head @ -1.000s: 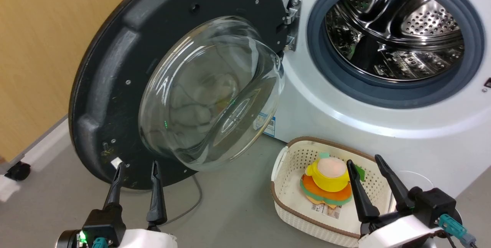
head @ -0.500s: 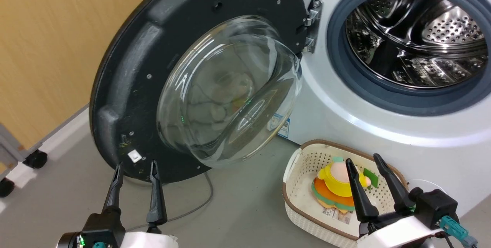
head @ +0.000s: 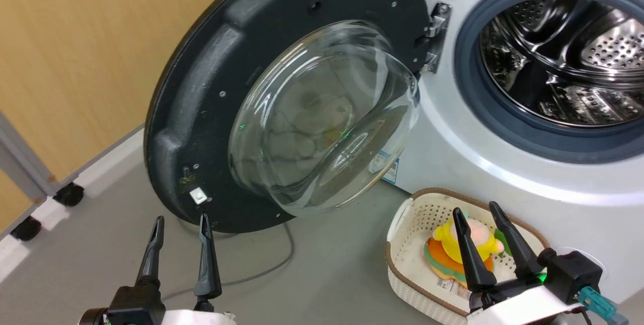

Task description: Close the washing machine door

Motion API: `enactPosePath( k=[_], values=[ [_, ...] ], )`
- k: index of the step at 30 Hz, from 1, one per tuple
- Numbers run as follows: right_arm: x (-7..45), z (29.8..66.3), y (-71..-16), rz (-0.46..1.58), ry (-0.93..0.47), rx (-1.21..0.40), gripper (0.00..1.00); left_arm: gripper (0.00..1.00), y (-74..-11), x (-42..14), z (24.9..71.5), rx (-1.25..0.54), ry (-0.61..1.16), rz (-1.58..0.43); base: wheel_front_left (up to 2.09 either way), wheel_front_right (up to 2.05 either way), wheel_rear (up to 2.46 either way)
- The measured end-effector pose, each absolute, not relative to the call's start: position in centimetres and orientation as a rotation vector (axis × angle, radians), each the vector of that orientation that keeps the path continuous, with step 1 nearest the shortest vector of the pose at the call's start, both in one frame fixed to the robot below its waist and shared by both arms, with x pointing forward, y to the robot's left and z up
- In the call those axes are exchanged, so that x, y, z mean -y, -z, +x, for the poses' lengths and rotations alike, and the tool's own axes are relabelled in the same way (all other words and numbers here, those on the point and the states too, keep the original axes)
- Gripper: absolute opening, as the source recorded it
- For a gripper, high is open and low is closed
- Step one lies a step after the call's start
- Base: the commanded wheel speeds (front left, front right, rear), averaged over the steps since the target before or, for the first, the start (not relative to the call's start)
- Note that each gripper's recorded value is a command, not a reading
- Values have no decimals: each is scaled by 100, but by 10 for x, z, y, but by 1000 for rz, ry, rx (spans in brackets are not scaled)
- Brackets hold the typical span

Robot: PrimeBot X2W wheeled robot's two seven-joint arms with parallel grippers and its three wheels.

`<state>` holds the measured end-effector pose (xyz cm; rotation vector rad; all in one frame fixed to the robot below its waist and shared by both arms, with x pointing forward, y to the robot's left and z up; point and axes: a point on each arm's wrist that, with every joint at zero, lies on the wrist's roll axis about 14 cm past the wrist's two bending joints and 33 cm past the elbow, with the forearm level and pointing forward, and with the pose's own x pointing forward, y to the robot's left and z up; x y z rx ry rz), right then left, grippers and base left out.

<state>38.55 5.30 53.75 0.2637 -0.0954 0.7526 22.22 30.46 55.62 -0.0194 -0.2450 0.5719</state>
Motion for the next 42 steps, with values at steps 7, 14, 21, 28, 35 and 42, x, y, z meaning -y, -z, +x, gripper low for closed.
enactPosePath(
  k=[7,14,21,28,35,42],
  values=[
    [-58,384,-536,271,-768,93,100,100,-556,-306,218,247,-585,-19,0,0,0],
    [-56,383,-533,270,-765,84,100,0,-553,-305,219,239,-577,-21,0,0,0],
    [-51,385,-529,272,-749,76,100,0,-563,-319,218,267,-574,-6,0,0,0],
    [-42,392,-523,280,-719,69,100,0,-620,-358,234,381,-525,139,0,0,0],
    [-31,400,-512,286,-689,47,100,0,-672,-411,259,440,-574,131,0,0,0],
    [-19,408,-504,293,-651,36,100,0,-647,-463,286,337,-650,-228,0,0,0]
  ],
)
